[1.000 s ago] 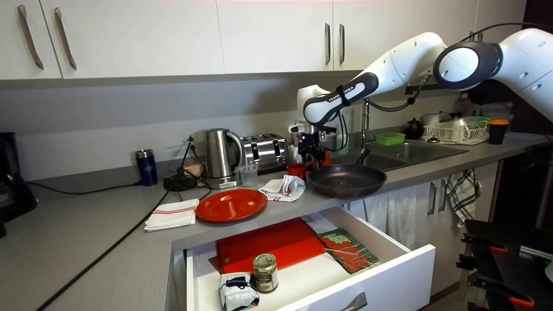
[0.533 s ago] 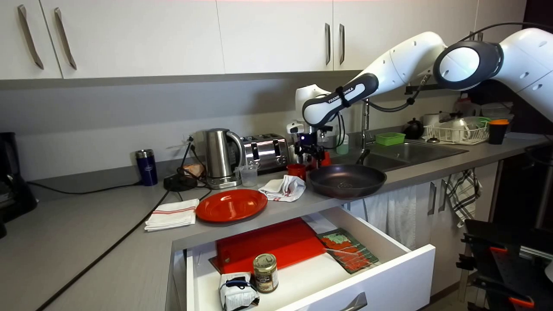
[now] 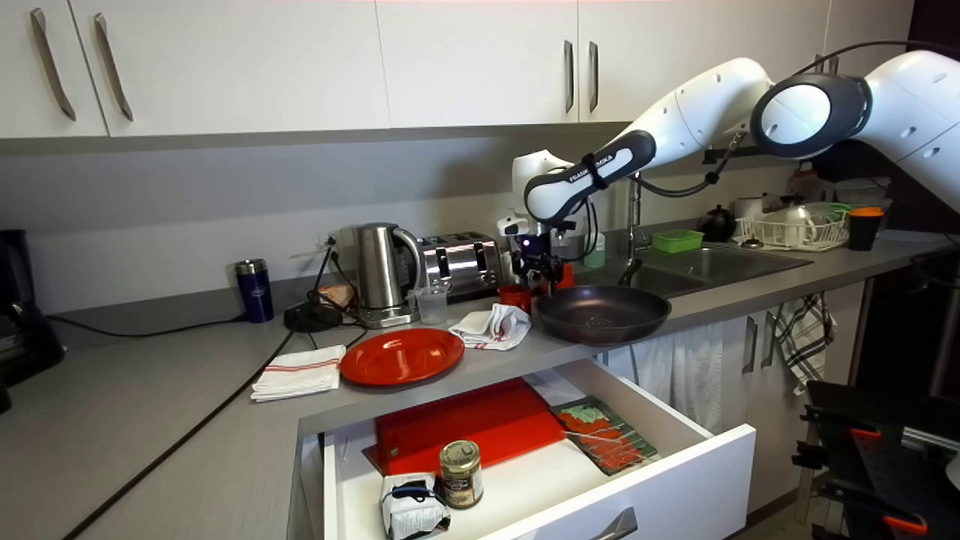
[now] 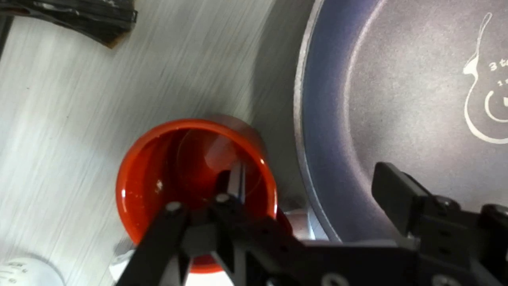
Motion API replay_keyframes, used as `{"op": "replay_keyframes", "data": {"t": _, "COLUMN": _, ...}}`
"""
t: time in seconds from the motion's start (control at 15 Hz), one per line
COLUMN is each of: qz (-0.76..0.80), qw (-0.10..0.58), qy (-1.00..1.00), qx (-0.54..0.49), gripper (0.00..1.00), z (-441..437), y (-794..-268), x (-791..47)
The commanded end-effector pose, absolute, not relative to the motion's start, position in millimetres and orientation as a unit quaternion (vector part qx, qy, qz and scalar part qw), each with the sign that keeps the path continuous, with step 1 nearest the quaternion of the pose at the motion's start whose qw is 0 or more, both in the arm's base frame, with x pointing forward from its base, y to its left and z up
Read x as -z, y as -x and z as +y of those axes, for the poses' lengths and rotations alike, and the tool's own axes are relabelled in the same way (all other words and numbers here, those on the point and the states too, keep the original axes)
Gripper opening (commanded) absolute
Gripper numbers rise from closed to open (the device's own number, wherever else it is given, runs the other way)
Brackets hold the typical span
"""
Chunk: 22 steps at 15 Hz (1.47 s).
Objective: Move the cup to the other side of the pen
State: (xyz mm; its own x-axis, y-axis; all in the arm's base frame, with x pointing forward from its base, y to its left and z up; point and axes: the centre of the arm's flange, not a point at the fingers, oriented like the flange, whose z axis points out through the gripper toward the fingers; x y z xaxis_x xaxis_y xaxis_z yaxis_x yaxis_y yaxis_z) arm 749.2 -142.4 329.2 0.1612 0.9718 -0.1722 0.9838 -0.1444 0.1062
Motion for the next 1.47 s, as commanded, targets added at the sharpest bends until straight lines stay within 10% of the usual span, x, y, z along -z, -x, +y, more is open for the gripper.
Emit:
{"op": "replay_keyframes", "data": {"t": 0.0, "qz": 0.657, "qw": 0.094, "qy": -0.747, "qx": 0.034, "gripper": 0.51, "z": -146, "y": -756, "x": -326}}
{"op": "replay_keyframes", "data": {"t": 0.53, "qz": 0.661, "qw": 0.1, "qy": -0.743, "qx": 0.03, "gripper": 0.03, "z": -146, "y": -754, "x": -326}}
{"op": "replay_keyframes", "data": {"t": 1.4, "qz": 0.62, "qw": 0.155, "qy": -0.766, "qx": -0.063, "gripper": 0.06, "z": -145, "y": -745, "x": -398}}
